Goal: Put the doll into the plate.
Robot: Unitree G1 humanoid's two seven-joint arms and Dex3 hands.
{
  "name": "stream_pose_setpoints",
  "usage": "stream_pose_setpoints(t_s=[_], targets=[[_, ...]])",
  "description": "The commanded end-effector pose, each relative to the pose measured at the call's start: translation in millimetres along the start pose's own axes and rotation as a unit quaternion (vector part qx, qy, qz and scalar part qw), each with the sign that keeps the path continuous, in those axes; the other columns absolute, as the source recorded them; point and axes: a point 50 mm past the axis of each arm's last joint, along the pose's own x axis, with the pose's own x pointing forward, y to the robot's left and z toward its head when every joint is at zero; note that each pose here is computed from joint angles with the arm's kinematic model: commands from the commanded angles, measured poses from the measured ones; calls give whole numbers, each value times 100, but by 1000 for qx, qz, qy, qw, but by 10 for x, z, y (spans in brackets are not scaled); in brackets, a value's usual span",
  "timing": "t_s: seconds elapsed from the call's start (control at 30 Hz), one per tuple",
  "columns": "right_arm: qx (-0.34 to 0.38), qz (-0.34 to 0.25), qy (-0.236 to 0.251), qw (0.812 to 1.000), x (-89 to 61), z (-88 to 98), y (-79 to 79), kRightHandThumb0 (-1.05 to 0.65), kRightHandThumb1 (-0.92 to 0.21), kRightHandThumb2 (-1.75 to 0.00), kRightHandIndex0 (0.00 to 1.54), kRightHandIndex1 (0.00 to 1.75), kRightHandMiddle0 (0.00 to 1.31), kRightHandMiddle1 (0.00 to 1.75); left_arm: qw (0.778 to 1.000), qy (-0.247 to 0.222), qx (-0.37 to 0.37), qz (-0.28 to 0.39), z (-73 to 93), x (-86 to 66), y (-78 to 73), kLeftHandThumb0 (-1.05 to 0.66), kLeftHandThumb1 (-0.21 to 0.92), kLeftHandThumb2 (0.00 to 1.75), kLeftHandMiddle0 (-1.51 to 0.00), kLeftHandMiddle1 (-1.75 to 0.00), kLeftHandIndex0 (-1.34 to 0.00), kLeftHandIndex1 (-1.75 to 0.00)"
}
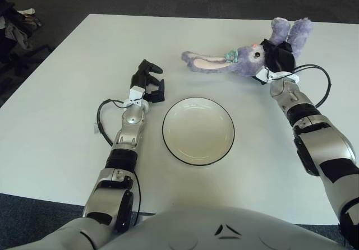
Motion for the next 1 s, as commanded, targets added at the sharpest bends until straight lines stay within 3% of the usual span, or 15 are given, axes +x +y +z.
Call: stream_pose_setpoints(t_s=[0.0, 0.27, 0.4, 0.97], targets=[[35, 37, 32, 998, -143, -141, 131, 55, -13, -154, 76, 175, 99, 175, 999, 54, 3, 5, -277, -204, -18, -1, 31, 134, -51, -175, -49, -175], [94, 12, -2, 996, -112, -48, -16, 55, -14, -154, 76, 175, 102, 175, 999, 54, 0, 4, -283, -198, -17, -1, 31, 134, -51, -175, -49, -175], [109, -14, -38, 993, -98, 92, -146, 55, -13, -155, 76, 175, 102, 175, 999, 54, -5, 1, -284, -194, -16, -1, 30, 134, -51, -175, -49, -175], [142, -23, -79, 986, -119, 286, -420, 57, -10, -158, 79, 175, 98, 175, 999, 53, -10, -6, -282, -181, -50, -1, 31, 134, -51, -175, -49, -175]])
